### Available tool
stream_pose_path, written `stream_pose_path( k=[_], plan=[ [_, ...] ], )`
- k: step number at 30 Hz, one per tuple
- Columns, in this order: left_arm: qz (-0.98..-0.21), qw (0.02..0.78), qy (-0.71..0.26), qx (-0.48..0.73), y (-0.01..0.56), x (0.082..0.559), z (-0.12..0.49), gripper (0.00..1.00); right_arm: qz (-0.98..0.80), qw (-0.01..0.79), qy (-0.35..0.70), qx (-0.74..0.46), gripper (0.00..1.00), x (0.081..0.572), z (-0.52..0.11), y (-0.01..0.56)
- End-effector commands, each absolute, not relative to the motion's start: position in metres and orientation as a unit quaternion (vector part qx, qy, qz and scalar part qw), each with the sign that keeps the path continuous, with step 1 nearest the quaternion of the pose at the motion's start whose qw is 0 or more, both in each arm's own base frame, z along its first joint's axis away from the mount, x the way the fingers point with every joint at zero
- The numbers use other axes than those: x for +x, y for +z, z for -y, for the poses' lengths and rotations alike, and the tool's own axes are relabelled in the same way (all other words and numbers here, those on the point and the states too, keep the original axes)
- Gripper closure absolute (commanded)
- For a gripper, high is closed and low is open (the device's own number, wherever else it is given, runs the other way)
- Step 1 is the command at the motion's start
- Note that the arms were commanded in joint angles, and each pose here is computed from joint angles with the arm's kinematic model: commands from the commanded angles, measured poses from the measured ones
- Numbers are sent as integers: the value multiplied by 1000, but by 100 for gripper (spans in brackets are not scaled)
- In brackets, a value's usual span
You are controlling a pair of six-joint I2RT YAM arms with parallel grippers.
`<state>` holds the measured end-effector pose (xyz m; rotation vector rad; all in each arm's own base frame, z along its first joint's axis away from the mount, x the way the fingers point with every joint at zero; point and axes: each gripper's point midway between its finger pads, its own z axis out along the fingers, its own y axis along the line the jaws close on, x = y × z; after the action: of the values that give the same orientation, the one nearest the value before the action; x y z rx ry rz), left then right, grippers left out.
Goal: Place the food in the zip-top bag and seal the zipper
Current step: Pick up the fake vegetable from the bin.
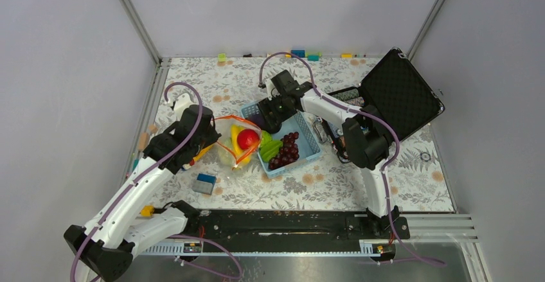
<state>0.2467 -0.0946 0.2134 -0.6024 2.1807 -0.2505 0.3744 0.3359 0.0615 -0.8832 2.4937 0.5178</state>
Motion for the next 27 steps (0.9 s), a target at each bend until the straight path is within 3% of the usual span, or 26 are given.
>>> stream_pose_path(
  k=[1, 6, 12, 16, 27],
  plan=[
    [-859, 439, -106, -241, 221, 252, 93, 100, -892, 208, 222, -334, 20, 361, -352, 69],
    [-860, 437, -109, -240, 219, 253, 95, 100, -902, 218, 245, -280, 17, 361, -359, 74],
    [-862, 433, -112, -238, 217, 254, 98, 100, -941, 227, 200, -151, 9, 376, -346, 57],
    [-862, 434, -112, -237, 217, 255, 99, 100, -942, 217, 244, -78, 7, 370, -358, 53],
    [-865, 430, -111, -234, 215, 256, 100, 100, -903, 287, 318, -6, 7, 383, -370, 69]
  ],
)
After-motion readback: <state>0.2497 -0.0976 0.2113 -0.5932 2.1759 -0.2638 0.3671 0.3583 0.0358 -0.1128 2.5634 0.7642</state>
